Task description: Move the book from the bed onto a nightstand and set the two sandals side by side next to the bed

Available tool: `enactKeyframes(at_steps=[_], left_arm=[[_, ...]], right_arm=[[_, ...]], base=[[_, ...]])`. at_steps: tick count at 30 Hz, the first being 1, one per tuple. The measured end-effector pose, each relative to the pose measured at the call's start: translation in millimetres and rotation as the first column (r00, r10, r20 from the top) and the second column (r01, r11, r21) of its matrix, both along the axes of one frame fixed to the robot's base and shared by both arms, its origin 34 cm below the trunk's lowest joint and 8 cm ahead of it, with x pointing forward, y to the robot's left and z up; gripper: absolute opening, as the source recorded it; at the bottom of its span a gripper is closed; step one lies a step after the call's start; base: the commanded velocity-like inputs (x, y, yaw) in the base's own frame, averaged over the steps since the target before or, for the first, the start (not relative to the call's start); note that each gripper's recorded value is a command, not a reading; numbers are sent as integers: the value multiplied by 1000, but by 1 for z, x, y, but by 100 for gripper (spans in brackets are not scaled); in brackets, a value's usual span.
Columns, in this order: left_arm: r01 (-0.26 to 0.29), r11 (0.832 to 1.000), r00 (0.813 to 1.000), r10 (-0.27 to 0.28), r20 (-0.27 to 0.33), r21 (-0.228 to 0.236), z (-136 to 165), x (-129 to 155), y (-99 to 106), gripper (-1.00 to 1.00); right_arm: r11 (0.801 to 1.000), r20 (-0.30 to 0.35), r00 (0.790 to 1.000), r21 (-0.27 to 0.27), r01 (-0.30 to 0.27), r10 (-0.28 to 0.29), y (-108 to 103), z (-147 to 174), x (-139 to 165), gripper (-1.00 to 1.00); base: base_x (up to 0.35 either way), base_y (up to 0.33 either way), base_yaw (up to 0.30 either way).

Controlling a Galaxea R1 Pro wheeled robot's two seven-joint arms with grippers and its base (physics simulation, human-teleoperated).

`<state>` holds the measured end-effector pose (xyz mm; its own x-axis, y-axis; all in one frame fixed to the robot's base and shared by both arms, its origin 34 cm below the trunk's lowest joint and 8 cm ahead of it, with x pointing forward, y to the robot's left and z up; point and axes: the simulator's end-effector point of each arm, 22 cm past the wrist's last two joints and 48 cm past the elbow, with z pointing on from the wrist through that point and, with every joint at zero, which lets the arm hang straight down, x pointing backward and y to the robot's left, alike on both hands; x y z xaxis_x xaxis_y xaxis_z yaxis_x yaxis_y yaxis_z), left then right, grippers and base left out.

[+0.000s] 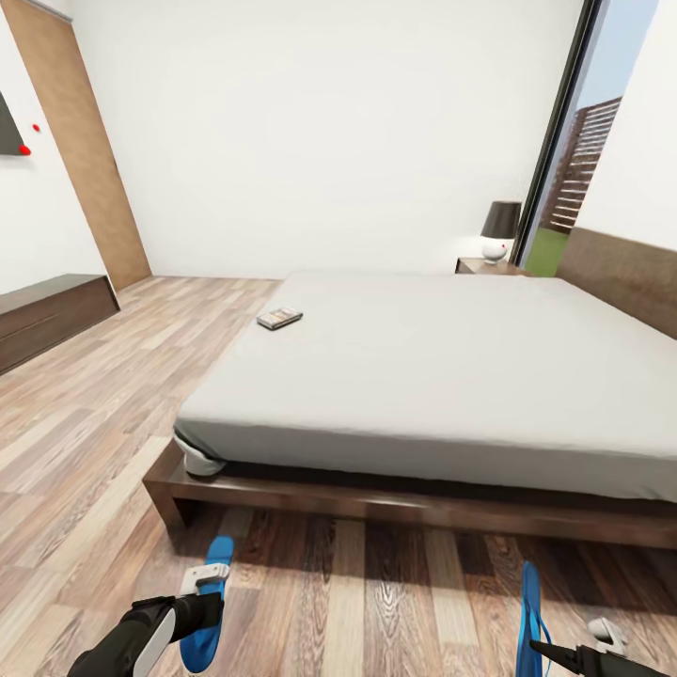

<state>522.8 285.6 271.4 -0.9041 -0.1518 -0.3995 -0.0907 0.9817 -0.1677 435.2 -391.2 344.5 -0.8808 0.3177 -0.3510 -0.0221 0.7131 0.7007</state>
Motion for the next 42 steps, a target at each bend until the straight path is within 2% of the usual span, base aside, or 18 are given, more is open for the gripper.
enactKeyframes(at_steps=[13, 42], left_arm=[[0, 1000, 1000, 0, 1, 0, -29, -8, 0, -100], [1, 1000, 993, -1, -120, 4, -83, -44, 1, -100]], right_arm=[[1000, -1, 1000, -3, 0, 0, 0, -30, -8, -100], [1000, -117, 993, -2, -1, 1, 1, -73, -33, -100]], base=[[0, 0, 0], [0, 0, 0]])
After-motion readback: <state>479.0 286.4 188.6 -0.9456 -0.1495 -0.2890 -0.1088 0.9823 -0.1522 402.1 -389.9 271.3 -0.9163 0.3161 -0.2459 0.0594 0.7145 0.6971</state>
